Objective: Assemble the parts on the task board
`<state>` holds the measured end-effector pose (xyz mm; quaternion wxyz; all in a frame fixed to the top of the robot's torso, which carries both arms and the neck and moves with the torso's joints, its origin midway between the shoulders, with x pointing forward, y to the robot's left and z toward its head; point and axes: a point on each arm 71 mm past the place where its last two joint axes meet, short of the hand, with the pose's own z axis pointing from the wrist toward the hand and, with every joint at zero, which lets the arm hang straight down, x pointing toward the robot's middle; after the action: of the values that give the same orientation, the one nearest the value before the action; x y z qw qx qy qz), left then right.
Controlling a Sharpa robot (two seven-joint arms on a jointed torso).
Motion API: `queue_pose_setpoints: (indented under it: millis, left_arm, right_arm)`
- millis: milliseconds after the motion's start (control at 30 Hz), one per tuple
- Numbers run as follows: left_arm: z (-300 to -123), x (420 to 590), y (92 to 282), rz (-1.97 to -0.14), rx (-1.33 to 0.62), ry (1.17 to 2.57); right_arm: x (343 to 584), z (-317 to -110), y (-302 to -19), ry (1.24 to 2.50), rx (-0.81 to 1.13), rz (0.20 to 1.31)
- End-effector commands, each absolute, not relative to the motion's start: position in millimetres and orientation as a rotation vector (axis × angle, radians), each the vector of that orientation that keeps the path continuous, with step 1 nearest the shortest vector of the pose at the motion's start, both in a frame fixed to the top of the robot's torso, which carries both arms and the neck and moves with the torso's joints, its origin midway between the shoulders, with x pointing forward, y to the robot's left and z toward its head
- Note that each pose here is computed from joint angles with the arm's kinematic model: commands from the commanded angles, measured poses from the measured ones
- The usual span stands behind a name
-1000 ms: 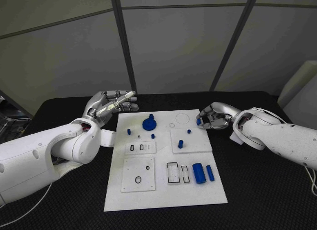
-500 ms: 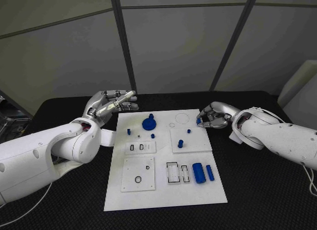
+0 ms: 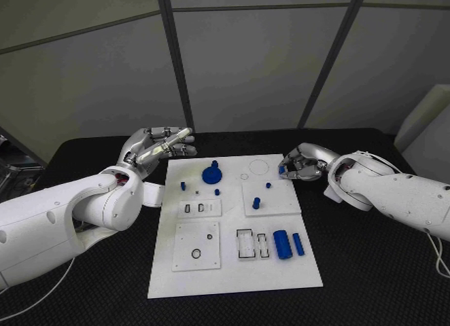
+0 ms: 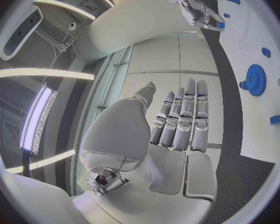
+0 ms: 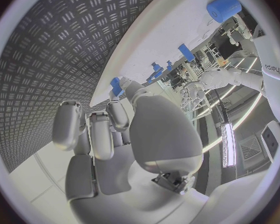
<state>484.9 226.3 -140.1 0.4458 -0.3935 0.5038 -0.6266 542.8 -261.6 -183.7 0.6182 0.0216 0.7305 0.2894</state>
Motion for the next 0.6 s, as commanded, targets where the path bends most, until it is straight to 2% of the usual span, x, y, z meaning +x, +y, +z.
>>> queue_pose_setpoints:
  millis: [33, 600]
  left_arm:
    - [-138.5, 484.5, 225.1, -1.567, -0.962, 1.251]
    - [-138.7, 484.7, 225.6, -1.566, -0.963, 1.252]
  right_arm:
    - [543.4, -182.0, -261.0, 1.665, 0.050, 0.661]
    - [541.1, -175.8, -255.5, 1.595, 0.093, 0.684]
